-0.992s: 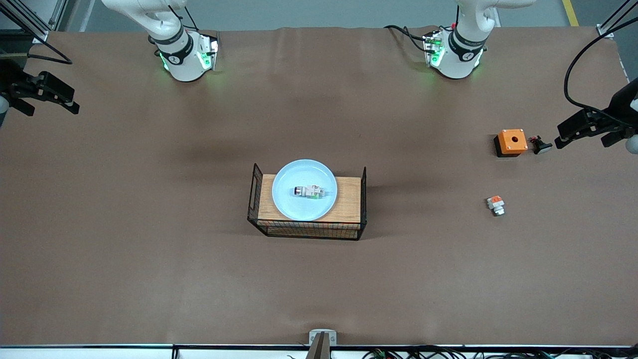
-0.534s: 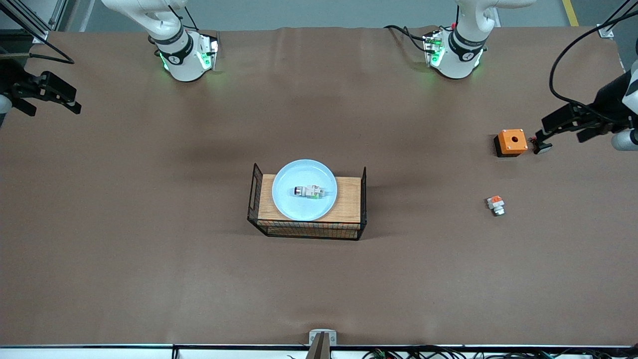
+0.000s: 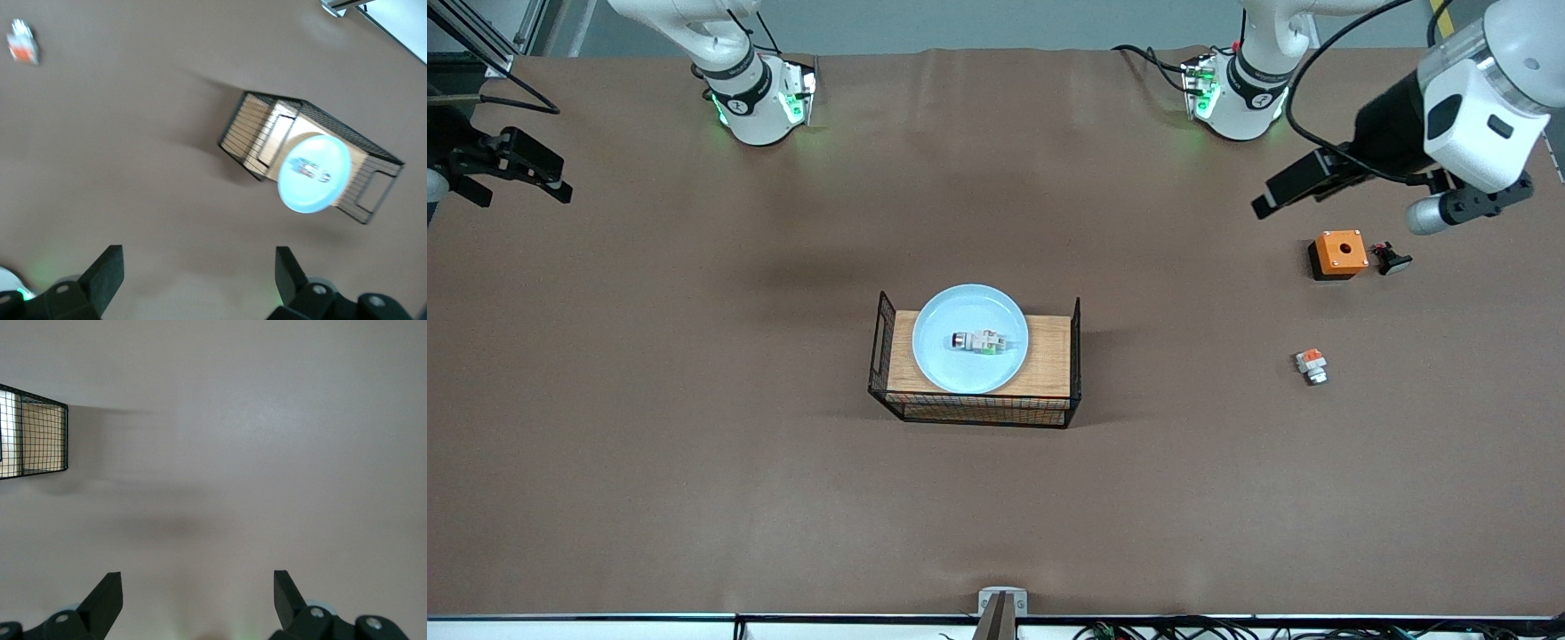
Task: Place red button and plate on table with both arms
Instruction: 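Reach the left gripper over the red button on the plate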
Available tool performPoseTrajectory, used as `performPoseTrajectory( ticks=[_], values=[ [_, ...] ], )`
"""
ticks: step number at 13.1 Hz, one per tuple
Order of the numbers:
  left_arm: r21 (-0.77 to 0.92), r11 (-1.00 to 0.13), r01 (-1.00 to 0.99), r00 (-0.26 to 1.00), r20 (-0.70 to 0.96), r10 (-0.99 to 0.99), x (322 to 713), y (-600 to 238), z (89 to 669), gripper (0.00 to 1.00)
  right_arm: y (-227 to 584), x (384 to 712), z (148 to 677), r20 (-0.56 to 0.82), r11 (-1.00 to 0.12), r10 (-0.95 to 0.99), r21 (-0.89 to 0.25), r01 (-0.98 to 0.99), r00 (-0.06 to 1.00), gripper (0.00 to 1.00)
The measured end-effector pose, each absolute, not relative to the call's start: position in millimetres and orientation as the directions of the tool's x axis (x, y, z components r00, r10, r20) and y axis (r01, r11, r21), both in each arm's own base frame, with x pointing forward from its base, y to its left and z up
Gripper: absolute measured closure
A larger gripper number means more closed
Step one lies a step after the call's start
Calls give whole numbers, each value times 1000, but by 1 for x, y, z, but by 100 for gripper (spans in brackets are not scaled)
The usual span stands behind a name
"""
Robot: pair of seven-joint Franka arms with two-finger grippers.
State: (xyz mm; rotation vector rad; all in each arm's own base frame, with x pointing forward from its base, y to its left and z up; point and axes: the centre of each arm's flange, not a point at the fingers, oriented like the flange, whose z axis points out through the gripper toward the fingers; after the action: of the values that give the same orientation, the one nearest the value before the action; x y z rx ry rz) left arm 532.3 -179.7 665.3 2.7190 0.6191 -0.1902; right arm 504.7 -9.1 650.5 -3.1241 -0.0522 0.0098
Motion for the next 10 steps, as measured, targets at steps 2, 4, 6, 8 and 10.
performPoseTrajectory(
  ticks=[2,4,6,8,10],
  values=[
    [268,-804,531,843,-265,469,526,-210,659,0,-9,505,650,-6,-999,33,-17,33,999,0],
    [252,-731,634,769,-302,563,527,-247,648,0,-9,505,651,-5,-999,33,-17,33,999,0],
    [237,-586,775,630,-356,690,536,-288,631,0,-9,505,651,-4,-999,33,-17,33,999,0],
    [195,-471,860,508,-407,759,545,-330,601,0,-9,505,651,-3,-999,33,-17,33,999,0],
    [141,-406,903,427,-397,812,549,-368,565,0,-9,505,651,-2,-999,34,-17,33,999,0]
  ],
)
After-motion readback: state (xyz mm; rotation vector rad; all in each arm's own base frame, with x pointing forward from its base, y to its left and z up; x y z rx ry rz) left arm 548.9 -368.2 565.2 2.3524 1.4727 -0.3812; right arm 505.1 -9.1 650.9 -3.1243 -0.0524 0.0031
